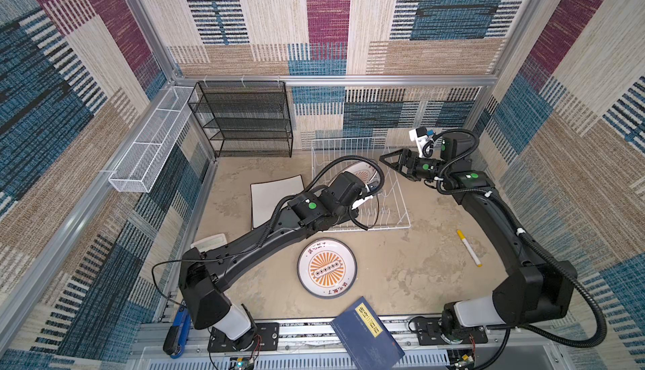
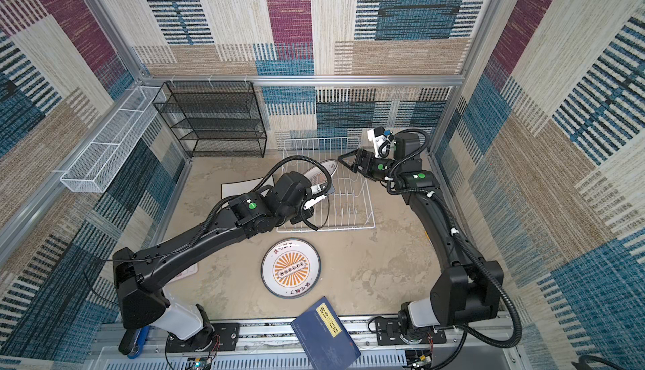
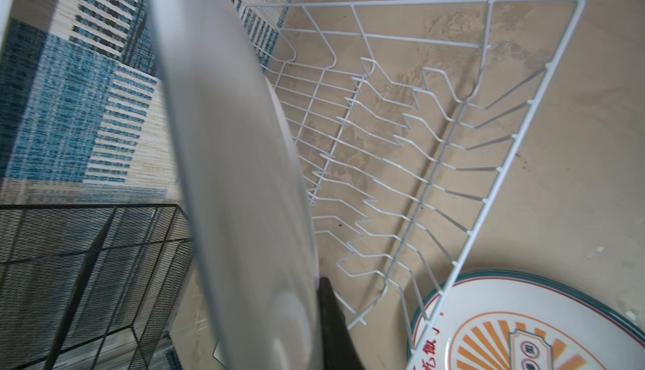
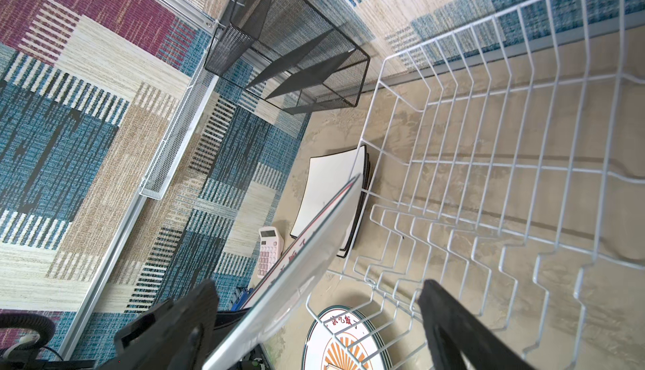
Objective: Unload the plates from the dish rack
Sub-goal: 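Close the right gripper on the plate rim while the left gripper holds it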
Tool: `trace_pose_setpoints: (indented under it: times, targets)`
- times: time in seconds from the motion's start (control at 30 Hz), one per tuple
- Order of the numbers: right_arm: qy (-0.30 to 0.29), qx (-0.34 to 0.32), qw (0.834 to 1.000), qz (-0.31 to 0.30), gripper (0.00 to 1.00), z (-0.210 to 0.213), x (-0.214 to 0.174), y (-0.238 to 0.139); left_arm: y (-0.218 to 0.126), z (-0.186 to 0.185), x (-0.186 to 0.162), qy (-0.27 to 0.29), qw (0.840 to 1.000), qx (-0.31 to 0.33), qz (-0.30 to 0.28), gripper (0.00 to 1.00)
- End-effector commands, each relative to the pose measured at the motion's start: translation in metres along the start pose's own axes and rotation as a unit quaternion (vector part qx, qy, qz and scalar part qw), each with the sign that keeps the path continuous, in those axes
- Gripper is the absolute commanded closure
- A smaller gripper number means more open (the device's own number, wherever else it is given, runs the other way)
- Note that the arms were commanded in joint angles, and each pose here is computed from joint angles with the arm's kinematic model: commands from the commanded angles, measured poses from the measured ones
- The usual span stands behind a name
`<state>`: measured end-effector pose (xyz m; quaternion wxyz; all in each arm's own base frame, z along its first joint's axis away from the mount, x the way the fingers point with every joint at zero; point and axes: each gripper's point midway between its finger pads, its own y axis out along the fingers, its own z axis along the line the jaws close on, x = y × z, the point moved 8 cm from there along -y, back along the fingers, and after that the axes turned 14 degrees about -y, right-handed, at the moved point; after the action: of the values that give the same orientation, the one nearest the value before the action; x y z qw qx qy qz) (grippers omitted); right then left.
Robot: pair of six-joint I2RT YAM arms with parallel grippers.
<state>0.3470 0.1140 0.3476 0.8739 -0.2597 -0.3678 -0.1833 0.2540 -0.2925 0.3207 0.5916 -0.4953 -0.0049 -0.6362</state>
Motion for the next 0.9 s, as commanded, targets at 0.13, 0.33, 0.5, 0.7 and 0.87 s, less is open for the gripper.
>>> trace_pose_setpoints:
  times: [0.13,0.33,0.5,0.7,0.87]
  targets:
    - [0.013,-0.006,0.999,0.034,0.15,0.0,-0.018,0.017,0.004,-0.012,0.012,0.098,0.985,0.13,-0.06,1.0]
    - [0.028,-0.009,0.998,0.057,0.28,-0.006,-0.03,0.023,0.01,-0.019,0.013,0.126,0.978,0.154,-0.062,1.0]
    - [0.033,-0.001,0.998,0.06,0.42,-0.006,-0.033,0.024,0.013,-0.022,0.014,0.136,0.975,0.164,-0.062,1.0]
    - [0.049,0.012,0.997,0.067,0.69,-0.008,-0.037,0.028,0.012,-0.03,0.013,0.141,0.973,0.171,-0.068,1.0]
    - [0.054,0.014,0.997,0.062,0.84,-0.008,-0.036,0.028,0.014,-0.031,0.01,0.142,0.972,0.176,-0.064,0.96]
